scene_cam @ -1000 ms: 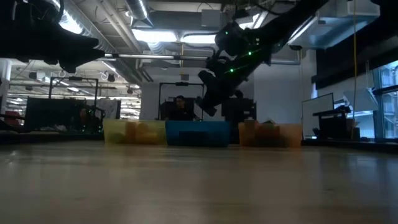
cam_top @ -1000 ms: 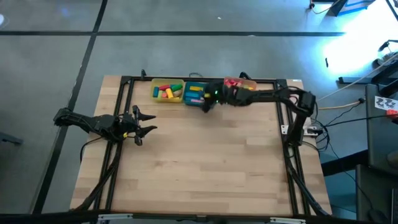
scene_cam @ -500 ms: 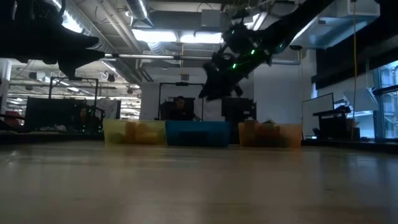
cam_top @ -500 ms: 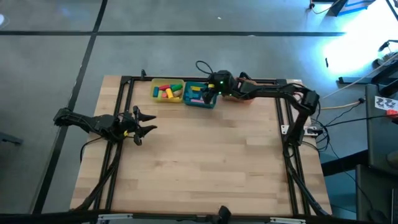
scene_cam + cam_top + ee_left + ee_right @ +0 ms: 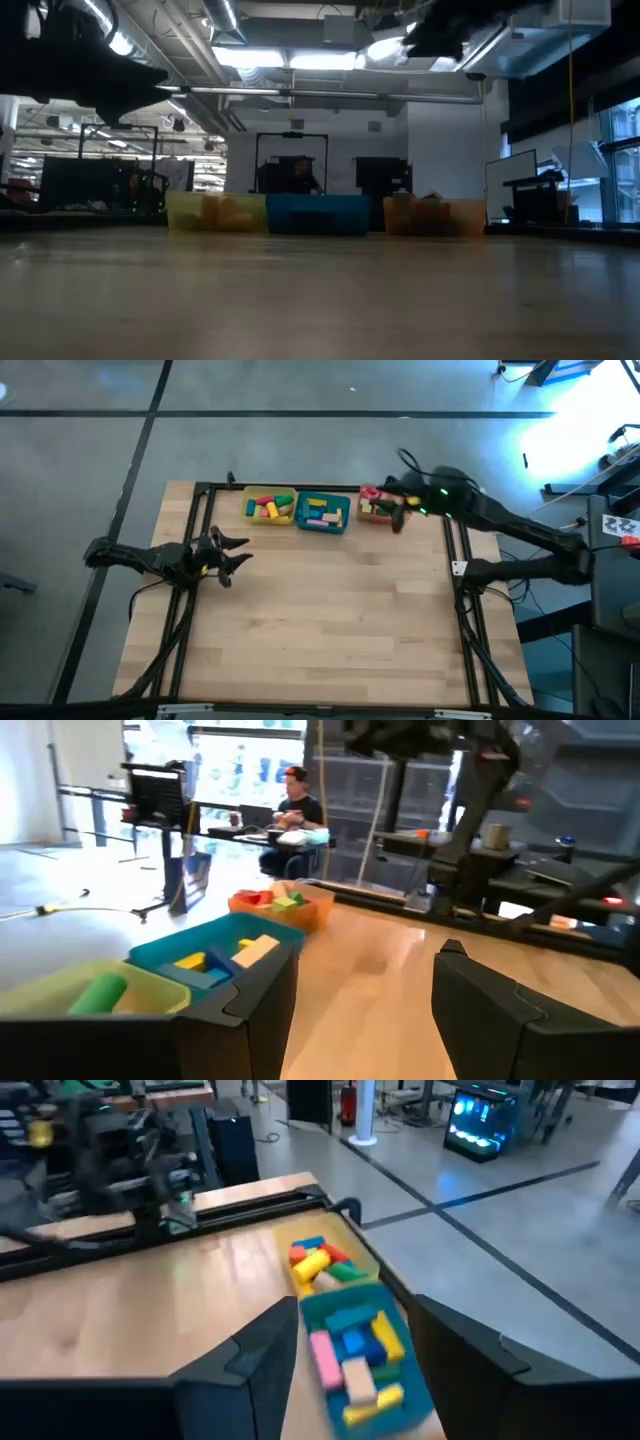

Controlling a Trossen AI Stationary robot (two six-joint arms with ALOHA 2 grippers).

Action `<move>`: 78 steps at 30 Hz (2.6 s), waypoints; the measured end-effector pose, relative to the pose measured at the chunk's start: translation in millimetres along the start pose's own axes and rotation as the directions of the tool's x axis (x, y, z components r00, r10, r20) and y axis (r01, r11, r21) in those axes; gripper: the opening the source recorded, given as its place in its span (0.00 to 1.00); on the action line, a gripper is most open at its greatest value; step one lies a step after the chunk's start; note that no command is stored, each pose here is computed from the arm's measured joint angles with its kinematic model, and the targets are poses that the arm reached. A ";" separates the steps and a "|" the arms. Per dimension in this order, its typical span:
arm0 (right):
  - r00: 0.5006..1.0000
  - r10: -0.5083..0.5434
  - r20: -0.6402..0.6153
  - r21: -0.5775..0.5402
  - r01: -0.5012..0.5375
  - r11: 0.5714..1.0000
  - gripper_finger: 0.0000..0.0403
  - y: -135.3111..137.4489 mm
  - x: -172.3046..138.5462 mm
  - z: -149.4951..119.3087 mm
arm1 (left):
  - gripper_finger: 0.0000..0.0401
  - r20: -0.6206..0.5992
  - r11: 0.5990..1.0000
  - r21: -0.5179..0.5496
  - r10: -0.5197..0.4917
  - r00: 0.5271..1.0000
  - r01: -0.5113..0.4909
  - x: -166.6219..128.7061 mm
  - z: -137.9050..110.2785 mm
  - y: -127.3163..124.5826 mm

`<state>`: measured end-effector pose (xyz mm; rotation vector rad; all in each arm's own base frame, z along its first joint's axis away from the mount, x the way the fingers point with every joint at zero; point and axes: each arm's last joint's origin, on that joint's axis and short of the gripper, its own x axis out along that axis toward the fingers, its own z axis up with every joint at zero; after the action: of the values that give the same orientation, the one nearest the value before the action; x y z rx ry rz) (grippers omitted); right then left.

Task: Sort blocks by size
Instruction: Return to Home Position

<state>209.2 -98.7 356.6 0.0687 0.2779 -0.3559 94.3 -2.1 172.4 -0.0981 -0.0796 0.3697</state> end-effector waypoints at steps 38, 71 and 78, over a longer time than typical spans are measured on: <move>0.906 0.196 0.376 0.155 -0.270 0.950 0.48 14.9 -81.2 -203.8 | 0.49 -0.002 0.987 -0.163 -0.006 1.000 0.005 0.9 -0.1 1.3; 0.902 0.288 0.322 0.089 -0.332 0.939 0.48 29.0 -77.5 -215.7 | 0.49 -0.002 0.978 -0.209 -0.005 1.000 0.005 0.9 -0.1 1.3; 0.888 0.332 0.317 0.078 -0.373 0.924 0.48 33.4 -78.2 -216.1 | 0.49 -0.002 0.978 -0.208 -0.005 1.000 0.005 0.9 -0.1 1.3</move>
<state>95.3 -16.4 171.7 0.1970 -0.0630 -0.0168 94.7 -0.6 172.2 -0.3056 -0.1164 0.3552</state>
